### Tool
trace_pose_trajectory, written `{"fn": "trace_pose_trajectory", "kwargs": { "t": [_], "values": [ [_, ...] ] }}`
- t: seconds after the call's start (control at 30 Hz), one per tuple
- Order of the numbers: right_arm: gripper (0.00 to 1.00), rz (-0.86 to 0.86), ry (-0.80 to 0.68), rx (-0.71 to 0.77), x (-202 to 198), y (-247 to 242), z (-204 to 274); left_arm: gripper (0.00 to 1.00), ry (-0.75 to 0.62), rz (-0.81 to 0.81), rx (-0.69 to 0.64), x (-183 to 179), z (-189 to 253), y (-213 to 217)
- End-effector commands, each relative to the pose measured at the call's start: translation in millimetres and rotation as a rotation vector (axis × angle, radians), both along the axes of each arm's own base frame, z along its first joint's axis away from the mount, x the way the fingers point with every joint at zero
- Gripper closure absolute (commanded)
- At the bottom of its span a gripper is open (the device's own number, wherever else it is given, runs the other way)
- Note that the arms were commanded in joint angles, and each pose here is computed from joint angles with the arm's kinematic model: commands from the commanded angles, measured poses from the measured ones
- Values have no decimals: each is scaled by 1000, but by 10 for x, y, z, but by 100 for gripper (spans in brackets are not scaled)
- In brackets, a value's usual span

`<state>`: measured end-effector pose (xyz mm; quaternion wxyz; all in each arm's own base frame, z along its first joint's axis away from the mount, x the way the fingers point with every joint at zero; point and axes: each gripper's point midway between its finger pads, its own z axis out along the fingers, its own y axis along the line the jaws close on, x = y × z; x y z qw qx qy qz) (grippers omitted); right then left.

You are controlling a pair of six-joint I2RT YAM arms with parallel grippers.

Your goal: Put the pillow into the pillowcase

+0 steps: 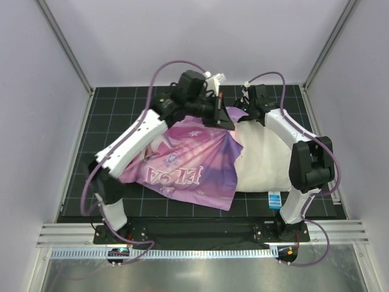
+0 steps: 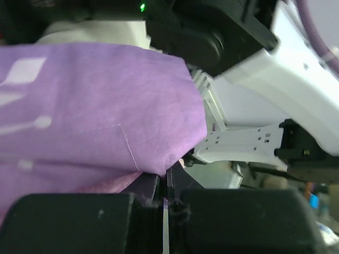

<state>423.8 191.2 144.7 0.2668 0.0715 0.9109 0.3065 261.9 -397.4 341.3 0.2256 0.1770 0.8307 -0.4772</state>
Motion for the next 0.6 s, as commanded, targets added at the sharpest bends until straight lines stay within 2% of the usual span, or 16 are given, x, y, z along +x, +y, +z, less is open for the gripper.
{"fn": "trace_pose_trajectory", "kwargs": {
  "t": [0.0, 0.1, 0.13, 0.2, 0.23, 0.27, 0.33, 0.4, 0.57],
  "values": [
    [94, 56, -104, 100, 37, 307, 428, 100, 66, -206, -213, -165, 334, -575],
    [72, 8, -115, 8, 87, 59, 532, 100, 64, -119, -164, 112, 146, -483],
    [53, -25, -147, -19, 88, -58, 661, 100, 57, -34, -109, 325, -62, -335],
    [42, -55, -165, -41, 43, -255, 766, 100, 28, 34, -77, 464, -94, -88],
    [40, -94, -160, -45, 33, -438, 771, 100, 40, 56, -28, 514, -270, 35],
    [39, -108, -201, -35, -35, -527, 958, 100, 32, 106, -7, 656, -313, 194],
    [39, -150, -209, -29, -126, -725, 982, 100, 3, 126, 20, 690, -330, 353],
    [39, -166, -267, -23, -261, -799, 1171, 100, -29, 161, 53, 728, -302, 496],
    [39, -150, -276, -28, -629, -827, 1062, 100, -95, 170, 98, 716, -121, 624]
  ]
}}
